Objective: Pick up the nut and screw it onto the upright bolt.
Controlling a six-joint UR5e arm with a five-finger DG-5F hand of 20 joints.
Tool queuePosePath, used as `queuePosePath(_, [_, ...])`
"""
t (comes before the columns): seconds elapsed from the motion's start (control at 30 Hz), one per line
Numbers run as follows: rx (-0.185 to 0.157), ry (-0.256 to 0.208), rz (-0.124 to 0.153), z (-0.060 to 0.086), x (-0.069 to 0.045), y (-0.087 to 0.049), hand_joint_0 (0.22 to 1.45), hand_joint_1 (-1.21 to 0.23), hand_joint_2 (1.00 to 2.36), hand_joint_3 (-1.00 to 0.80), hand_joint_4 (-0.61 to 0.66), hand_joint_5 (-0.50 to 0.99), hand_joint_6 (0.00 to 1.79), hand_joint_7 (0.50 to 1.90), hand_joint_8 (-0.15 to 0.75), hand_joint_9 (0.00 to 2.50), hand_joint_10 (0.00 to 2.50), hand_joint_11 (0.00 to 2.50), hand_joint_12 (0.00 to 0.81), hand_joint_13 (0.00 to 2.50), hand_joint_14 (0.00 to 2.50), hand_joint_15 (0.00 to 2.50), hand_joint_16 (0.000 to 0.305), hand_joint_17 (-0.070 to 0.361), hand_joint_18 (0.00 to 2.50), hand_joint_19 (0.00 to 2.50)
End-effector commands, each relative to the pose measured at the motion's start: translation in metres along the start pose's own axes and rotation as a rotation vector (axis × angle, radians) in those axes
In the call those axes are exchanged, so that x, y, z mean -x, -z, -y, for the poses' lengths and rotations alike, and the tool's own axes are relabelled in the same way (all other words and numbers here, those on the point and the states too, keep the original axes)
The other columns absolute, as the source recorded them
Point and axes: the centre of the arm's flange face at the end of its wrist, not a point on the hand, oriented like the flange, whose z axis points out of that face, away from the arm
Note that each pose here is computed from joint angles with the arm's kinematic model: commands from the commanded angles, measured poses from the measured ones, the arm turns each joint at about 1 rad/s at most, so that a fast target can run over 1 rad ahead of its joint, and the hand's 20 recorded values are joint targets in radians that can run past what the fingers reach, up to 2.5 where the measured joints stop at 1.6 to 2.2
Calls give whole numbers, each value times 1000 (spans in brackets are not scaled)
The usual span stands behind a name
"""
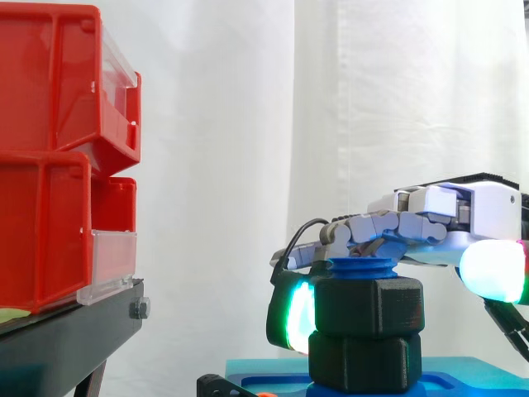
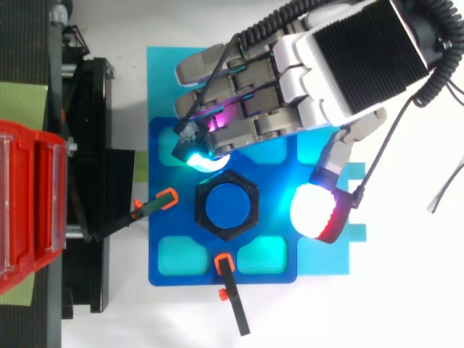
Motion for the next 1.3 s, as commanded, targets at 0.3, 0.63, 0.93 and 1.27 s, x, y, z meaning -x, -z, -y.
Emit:
queuePosePath(0.3, [3,-1,15,7,16,-5,481,-177,1000,-500,210,-90,503,831,223,741,0,0,256,588,0,0,34,76,330,54])
queuePosePath(0.63, [-2,-47,-47,15,52,-10,478,-198,1000,-500,183,-123,502,735,204,637,0,0,278,456,0,0,33,75,174,0])
queuePosePath(0.93, [-28,-23,-164,4,62,7,480,-212,1000,-500,183,-132,502,723,210,604,0,0,283,432,0,0,33,74,149,0])
queuePosePath(1.27, [-151,105,-263,-26,130,43,494,-241,1000,-500,173,-150,502,707,212,553,0,0,290,395,0,0,33,74,135,0])
